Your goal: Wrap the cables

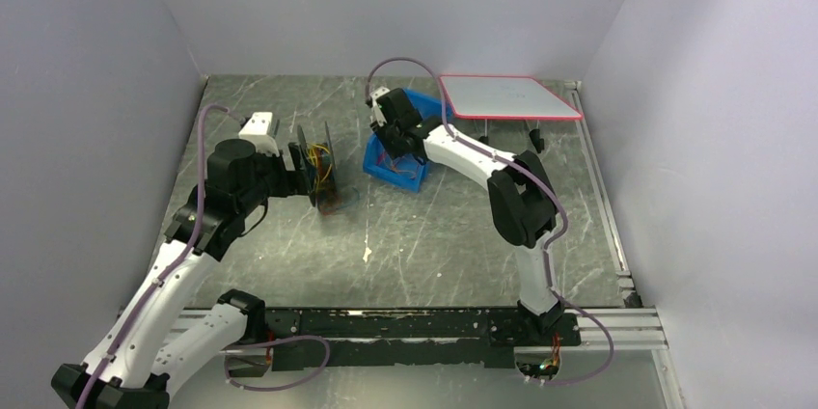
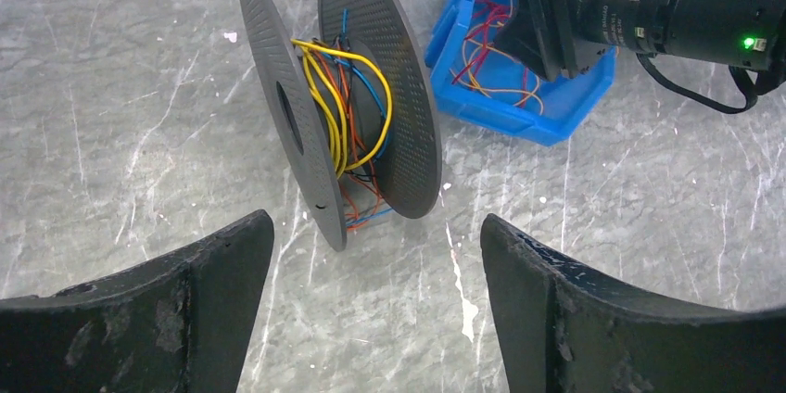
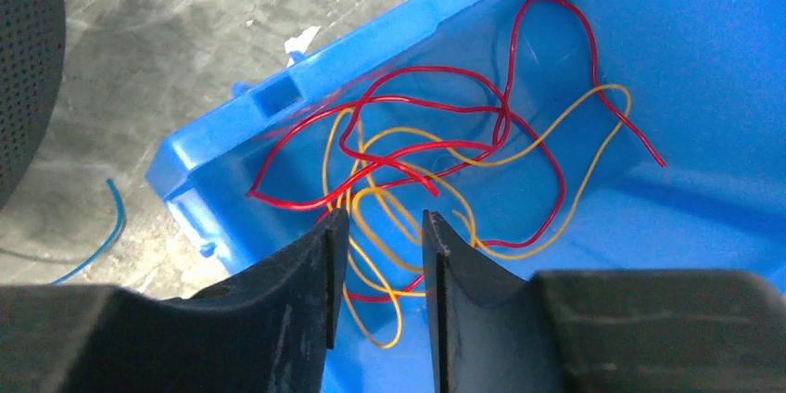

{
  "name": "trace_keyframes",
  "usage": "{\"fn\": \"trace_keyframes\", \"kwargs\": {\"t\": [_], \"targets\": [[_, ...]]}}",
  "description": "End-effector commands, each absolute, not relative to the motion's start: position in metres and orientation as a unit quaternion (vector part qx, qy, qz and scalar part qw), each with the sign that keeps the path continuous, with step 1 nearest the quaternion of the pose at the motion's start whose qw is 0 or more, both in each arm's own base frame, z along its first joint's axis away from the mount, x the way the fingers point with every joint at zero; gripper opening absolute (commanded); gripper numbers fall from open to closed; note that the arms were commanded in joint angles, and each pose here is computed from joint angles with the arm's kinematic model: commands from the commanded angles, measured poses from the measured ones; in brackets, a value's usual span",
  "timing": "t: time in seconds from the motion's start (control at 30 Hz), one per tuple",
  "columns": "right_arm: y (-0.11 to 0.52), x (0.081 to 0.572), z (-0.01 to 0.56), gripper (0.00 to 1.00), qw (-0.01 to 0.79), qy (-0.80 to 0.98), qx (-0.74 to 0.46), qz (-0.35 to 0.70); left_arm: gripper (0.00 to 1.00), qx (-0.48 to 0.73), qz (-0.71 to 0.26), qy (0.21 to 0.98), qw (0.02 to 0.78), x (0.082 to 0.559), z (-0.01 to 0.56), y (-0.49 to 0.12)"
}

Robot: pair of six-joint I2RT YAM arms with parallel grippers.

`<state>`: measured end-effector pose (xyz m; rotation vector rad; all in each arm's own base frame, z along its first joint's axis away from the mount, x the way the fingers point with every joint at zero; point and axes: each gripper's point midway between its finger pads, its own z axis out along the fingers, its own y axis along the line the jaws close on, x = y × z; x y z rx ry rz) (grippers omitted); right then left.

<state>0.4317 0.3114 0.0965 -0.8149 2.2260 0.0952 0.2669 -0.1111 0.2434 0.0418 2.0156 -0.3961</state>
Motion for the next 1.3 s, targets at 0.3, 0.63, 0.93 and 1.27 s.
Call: {"fn": "trace_keyframes", "kwargs": {"t": [0.3, 0.63, 0.93, 1.27], "targets": [[0.309, 0.454, 0.122, 0.08, 0.422, 0.861, -0.281, 0.031, 0.88, -0.004, -0.153, 0.835, 0.528, 0.272, 0.249, -0.106], [0.288, 0.449, 0.201, 0.0, 0.5, 0.835, -0.228, 0.029, 0.89, -0.002, -0.165, 0.834, 0.527, 0.272, 0.249, -0.11], [0.267, 0.434, 0.321, 0.0, 0.597, 0.783, -0.16, 0.064, 1.0, -0.046, -0.177, 0.831, 0.525, 0.279, 0.248, -0.111], [0.254, 0.397, 0.449, 0.0, 0.686, 0.702, -0.123, 0.143, 1.0, 0.005, -0.214, 0.823, 0.527, 0.272, 0.255, -0.128]]}}
